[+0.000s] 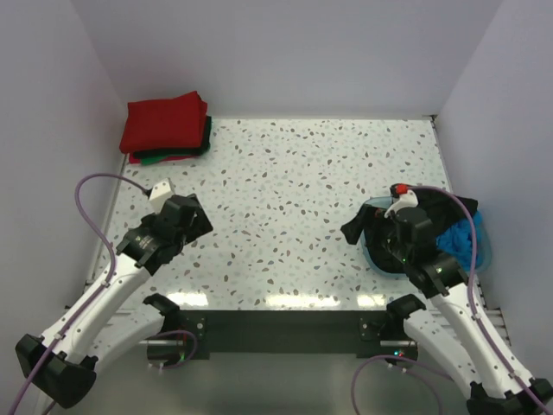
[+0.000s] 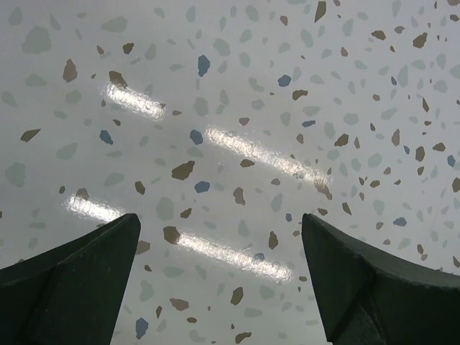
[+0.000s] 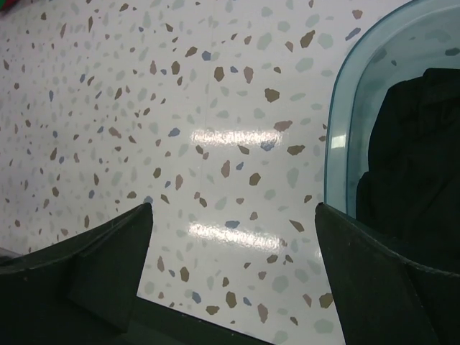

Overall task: Fold and stack the t-shirts
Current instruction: Grab the tshirt from the pile

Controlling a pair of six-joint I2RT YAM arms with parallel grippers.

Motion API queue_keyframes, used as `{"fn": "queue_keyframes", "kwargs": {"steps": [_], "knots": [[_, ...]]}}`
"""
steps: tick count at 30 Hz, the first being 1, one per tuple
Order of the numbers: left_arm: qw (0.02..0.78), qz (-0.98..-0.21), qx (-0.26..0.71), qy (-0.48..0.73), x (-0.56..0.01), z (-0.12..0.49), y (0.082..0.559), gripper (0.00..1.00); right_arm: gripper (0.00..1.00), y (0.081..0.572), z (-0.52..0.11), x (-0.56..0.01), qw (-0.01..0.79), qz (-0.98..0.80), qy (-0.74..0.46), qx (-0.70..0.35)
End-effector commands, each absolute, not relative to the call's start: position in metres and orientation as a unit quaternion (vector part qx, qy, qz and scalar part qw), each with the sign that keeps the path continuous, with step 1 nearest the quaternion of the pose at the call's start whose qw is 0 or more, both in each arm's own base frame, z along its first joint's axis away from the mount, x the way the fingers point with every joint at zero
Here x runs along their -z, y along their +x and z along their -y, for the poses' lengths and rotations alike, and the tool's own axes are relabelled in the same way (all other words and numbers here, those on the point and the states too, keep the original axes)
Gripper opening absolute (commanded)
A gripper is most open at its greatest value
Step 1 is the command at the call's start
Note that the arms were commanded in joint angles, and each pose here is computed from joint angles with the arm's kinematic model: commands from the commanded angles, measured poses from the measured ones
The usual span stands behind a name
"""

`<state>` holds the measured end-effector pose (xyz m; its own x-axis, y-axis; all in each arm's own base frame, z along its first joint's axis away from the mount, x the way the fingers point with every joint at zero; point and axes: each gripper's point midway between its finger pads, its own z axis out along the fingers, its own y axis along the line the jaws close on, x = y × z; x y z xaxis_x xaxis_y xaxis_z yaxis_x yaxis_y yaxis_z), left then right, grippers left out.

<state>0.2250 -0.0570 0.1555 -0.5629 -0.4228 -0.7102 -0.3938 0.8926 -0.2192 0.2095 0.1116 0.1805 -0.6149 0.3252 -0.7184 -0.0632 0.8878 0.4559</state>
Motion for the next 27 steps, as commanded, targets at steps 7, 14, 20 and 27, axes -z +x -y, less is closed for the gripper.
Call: {"fn": "queue_keyframes", "kwargs": {"steps": [7, 14, 20, 27], "knots": [[0.452, -0.855, 0.027, -0.254, -0.189, 0.055, 0.244, 1.0, 0.99, 0.225, -0.119, -0.204, 0.441, -0.864, 0.071, -0.233], [0.459, -0.853, 0.039, -0.246, -0.197, 0.062, 0.252, 1.0, 0.99, 0.269, -0.051, -0.231, 0.483, -0.863, 0.145, -0.037], [0.449, -0.861, 0.04, -0.237, -0.185, 0.067, 0.253, 1.0, 0.99, 0.302, -0.002, -0.207, 0.421, -0.883, 0.194, 0.069], [0.438, -0.868, 0.035, -0.231, -0.176, 0.068, 0.252, 1.0, 0.96, 0.297, 0.035, -0.157, 0.363, -0.895, 0.245, 0.087]]}}
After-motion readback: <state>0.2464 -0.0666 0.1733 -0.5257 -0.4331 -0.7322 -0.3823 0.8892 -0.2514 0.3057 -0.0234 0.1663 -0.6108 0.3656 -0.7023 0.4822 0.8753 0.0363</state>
